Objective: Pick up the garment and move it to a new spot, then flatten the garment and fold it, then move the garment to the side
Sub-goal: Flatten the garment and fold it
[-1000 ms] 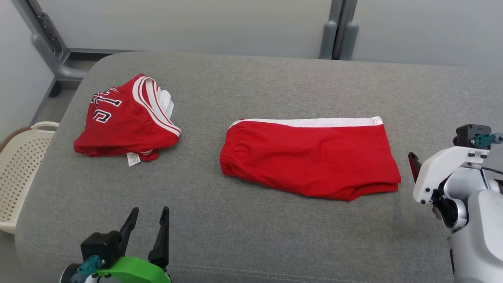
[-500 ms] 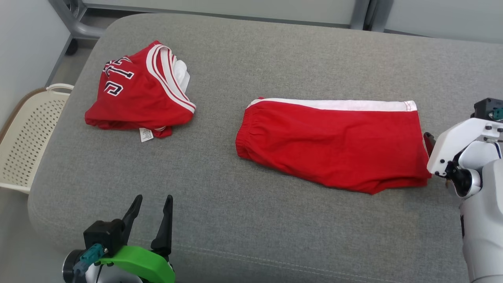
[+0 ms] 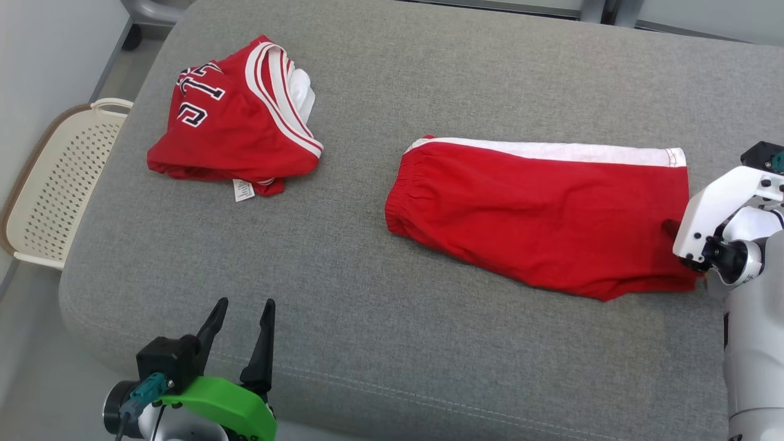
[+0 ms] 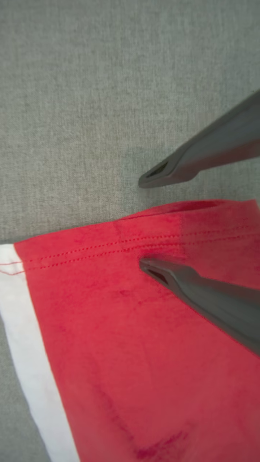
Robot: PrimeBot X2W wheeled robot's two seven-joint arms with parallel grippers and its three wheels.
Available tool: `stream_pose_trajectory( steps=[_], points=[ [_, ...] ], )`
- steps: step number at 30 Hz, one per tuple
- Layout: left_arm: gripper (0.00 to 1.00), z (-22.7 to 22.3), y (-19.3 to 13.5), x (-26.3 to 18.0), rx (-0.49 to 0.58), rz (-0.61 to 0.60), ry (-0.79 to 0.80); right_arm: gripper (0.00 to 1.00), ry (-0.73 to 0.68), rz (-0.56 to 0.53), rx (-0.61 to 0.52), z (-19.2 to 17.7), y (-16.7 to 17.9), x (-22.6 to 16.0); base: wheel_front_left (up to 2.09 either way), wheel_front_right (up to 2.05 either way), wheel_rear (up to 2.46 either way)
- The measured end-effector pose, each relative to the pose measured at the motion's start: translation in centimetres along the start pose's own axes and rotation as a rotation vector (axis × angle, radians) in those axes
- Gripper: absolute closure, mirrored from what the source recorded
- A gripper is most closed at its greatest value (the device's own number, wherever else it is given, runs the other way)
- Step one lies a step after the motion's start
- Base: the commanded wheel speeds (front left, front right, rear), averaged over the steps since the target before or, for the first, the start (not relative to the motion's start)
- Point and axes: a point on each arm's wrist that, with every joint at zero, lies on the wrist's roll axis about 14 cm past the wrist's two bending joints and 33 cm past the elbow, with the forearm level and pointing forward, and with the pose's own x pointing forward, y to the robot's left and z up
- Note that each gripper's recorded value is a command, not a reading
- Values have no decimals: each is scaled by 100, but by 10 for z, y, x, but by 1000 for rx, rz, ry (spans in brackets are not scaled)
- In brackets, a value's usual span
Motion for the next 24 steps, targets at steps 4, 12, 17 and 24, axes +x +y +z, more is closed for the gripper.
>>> stream_pose_trajectory(
  steps=[4, 12, 17, 24],
  points=[
    [0, 1, 1, 2, 3, 1, -1, 0, 37, -3, 10, -5, 1, 1, 0, 0, 0],
    [0, 0, 2, 2, 5, 3, 5, 25, 66, -8, 39, -6, 0, 4, 0, 0, 0],
    [0, -2, 3, 1, 6, 10, 12, 98, 66, 3, 55, -4, 5, 8, 0, 0, 0],
    [0, -2, 4, 1, 6, 12, 13, 100, 58, -1, 48, -2, 7, 10, 0, 0, 0]
  ],
)
